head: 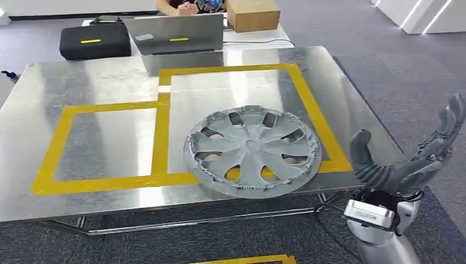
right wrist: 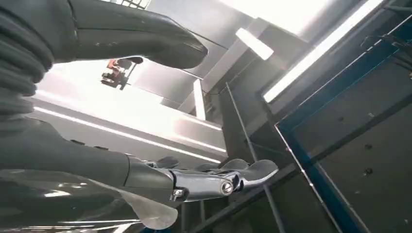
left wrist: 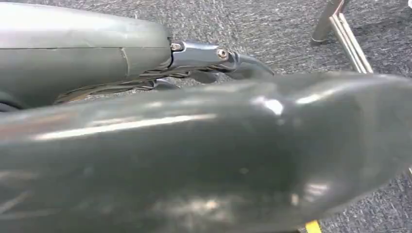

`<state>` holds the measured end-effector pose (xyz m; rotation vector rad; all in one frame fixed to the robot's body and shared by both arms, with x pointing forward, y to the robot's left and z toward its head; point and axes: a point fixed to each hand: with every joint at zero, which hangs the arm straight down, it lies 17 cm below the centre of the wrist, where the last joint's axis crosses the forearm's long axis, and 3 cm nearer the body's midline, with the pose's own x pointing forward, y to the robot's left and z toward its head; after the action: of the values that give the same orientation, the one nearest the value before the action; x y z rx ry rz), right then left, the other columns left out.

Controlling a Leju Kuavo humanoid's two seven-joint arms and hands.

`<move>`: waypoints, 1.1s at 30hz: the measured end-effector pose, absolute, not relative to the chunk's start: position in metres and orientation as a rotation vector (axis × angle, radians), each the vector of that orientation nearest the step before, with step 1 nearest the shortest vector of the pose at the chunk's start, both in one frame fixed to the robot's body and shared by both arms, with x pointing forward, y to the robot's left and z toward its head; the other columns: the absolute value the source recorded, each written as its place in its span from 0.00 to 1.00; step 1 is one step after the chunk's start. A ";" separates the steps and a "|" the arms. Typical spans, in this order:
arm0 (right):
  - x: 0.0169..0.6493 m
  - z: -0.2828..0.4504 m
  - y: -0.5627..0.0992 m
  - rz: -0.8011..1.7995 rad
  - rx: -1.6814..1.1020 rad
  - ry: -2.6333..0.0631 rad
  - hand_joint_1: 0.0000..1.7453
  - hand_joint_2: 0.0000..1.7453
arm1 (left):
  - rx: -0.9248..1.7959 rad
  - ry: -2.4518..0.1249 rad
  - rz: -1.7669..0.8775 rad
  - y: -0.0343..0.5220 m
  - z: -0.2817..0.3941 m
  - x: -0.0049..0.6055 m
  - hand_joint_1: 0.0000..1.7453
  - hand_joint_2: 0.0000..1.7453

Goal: Take the parts from the cabinet and place them on the table.

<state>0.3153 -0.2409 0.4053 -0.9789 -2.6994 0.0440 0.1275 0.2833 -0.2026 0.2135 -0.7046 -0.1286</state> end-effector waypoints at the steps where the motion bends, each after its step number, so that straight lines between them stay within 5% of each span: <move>1: 0.315 0.405 -0.241 0.044 -0.979 -2.699 0.00 1.00 | 0.214 -0.705 -0.129 0.283 -0.203 0.128 0.00 0.00; 33: 0.314 0.406 -0.243 0.042 -0.991 -2.700 0.00 1.00 | 0.220 -0.708 -0.130 0.285 -0.201 0.129 0.00 0.00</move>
<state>0.3141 -0.2435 0.4065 -0.9906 -2.7004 0.0422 0.1288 0.2855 -0.2013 0.2197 -0.7081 -0.1297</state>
